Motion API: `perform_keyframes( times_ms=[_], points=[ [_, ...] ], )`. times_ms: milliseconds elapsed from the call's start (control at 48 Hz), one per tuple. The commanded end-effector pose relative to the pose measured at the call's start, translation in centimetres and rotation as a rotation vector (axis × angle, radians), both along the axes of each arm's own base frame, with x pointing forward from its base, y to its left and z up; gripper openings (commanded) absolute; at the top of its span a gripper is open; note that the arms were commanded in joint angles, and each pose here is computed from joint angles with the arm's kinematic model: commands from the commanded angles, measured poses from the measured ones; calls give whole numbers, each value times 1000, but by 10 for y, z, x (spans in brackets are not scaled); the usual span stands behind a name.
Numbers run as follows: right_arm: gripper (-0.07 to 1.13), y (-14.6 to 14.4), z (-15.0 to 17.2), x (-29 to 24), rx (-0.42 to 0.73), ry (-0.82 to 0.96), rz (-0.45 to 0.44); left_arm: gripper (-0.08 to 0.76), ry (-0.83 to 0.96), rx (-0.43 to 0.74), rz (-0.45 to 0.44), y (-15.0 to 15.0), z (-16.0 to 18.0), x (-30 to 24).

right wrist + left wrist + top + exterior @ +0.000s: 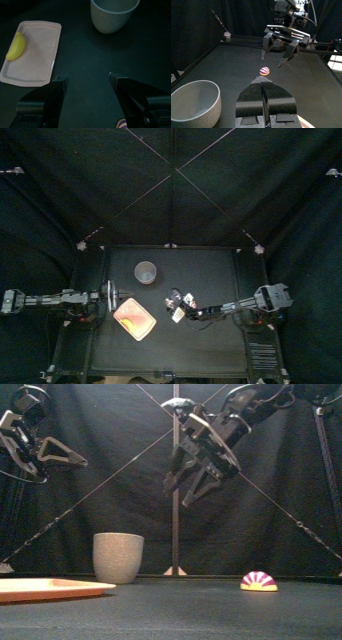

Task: Pick the banana then place it on the pink plate
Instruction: Drop banana on the pink plate and return to neutral

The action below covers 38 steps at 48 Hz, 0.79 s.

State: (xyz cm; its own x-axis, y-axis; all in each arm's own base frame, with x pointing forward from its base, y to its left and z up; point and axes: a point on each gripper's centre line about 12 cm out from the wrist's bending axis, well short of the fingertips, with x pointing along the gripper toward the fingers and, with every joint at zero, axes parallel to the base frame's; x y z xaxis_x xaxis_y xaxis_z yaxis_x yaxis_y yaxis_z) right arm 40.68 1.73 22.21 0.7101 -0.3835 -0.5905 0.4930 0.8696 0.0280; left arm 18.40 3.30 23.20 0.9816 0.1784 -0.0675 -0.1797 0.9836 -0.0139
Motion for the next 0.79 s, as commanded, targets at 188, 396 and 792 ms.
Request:
perform_keyframes(
  times_ms=[188, 396, 792],
  points=[
    [972, 20, 54, -41, -72, -141, 134, -24, -66, 15, -3, 0, 16, 4],
    [972, 12, 63, -77, -74, -175, 146, -24, -57, 10, -3, 0, 12, 3],
    [972, 7, 55, -111, 1, -187, 155, -24, -67, -14, 14, 2, 9, 1]
  ],
)
